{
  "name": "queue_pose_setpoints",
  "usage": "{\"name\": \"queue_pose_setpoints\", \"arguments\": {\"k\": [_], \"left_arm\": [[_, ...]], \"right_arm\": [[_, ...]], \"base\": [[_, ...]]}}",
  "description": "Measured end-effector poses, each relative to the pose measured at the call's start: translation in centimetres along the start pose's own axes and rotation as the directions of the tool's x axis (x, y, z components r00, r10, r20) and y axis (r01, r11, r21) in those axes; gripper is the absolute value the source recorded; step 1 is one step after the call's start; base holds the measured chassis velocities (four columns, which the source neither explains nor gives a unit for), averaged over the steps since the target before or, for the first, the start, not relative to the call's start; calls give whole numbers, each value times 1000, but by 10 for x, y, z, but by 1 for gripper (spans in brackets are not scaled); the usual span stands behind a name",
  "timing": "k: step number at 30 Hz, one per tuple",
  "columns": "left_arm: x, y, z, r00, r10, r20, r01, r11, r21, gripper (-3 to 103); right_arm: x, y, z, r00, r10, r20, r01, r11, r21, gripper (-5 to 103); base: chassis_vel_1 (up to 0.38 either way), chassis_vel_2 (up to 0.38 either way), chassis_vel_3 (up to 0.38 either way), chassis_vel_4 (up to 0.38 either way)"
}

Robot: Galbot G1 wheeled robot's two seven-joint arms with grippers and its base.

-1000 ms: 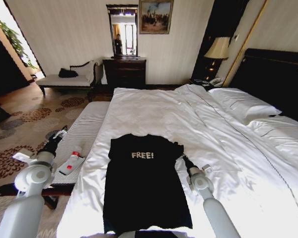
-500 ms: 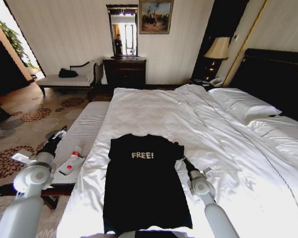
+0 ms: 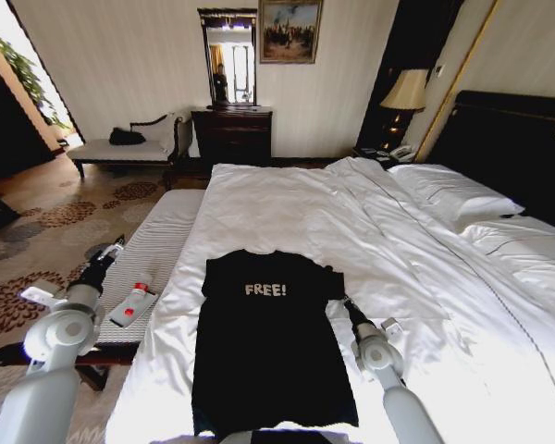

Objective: Fold the clothes on the bed.

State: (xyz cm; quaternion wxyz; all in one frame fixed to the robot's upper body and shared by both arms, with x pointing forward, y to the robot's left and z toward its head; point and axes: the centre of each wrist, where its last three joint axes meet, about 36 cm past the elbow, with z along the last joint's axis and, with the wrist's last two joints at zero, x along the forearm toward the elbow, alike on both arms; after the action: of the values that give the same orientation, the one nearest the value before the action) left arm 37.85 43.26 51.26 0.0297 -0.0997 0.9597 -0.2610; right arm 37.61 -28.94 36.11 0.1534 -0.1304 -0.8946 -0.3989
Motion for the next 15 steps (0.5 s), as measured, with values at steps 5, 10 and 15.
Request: {"name": "queue_pose_setpoints", "arguments": {"k": [5,10,15], "left_arm": [[1,2,-1,1000,-6,1,6,1000,-3,100],[2,1,0,1000,-6,-3,5,1000,-6,100],[0,-4,2,1000,1,-7,-1,1000,-11,100]], "right_arm": [[-12,6,-28,999,7,41,-7,1000,16,41],[-41,5,-57,1000,-4,7,4,1000,-12,57],[-66,-3,-62,999,-22,-38,22,1000,-6,79]], "base": [[0,0,0,0],[0,0,0,0],[0,0,0,0]]}}
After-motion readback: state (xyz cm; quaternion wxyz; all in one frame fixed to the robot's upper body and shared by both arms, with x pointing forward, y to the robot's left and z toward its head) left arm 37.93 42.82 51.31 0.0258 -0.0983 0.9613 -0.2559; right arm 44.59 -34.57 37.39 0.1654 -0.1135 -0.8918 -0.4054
